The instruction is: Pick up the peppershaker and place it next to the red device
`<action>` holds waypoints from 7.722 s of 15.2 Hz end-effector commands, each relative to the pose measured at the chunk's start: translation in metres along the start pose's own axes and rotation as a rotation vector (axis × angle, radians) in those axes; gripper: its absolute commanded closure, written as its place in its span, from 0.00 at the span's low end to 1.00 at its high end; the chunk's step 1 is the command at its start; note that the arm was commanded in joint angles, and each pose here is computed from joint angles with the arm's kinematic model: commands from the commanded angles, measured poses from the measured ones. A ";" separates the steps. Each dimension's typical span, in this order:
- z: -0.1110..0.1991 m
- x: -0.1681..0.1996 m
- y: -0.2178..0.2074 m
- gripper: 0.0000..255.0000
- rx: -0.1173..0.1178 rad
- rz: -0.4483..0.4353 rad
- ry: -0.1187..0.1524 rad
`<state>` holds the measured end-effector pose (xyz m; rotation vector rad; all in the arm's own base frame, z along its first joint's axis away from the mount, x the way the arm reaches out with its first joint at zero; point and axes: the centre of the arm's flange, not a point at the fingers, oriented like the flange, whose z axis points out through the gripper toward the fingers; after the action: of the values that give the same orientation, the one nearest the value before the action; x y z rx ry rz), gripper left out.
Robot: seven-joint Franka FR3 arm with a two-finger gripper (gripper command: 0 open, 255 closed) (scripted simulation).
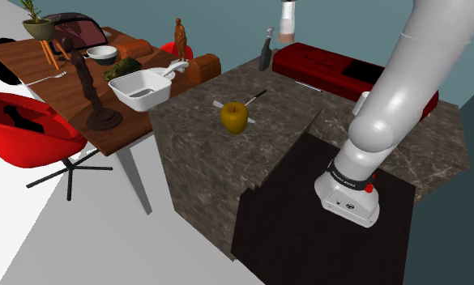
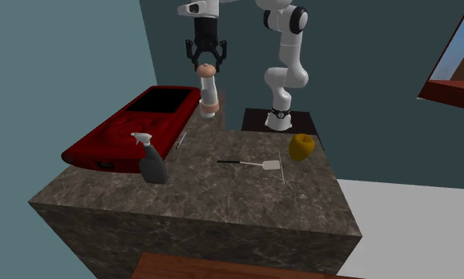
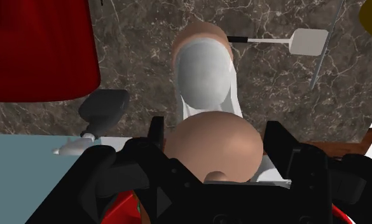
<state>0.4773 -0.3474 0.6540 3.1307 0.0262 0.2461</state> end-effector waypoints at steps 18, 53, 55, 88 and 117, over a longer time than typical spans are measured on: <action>-0.040 -0.240 0.073 1.00 0.000 -0.001 0.000; -0.087 -0.639 0.193 1.00 0.000 -0.001 0.000; -0.077 -0.641 0.193 1.00 0.000 -0.001 0.000; 0.095 -0.668 0.193 1.00 0.000 -0.001 0.000; 0.095 -0.676 0.193 0.00 0.000 -0.001 0.000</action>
<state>-0.1726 -0.5522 0.4517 3.1300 0.0287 0.2465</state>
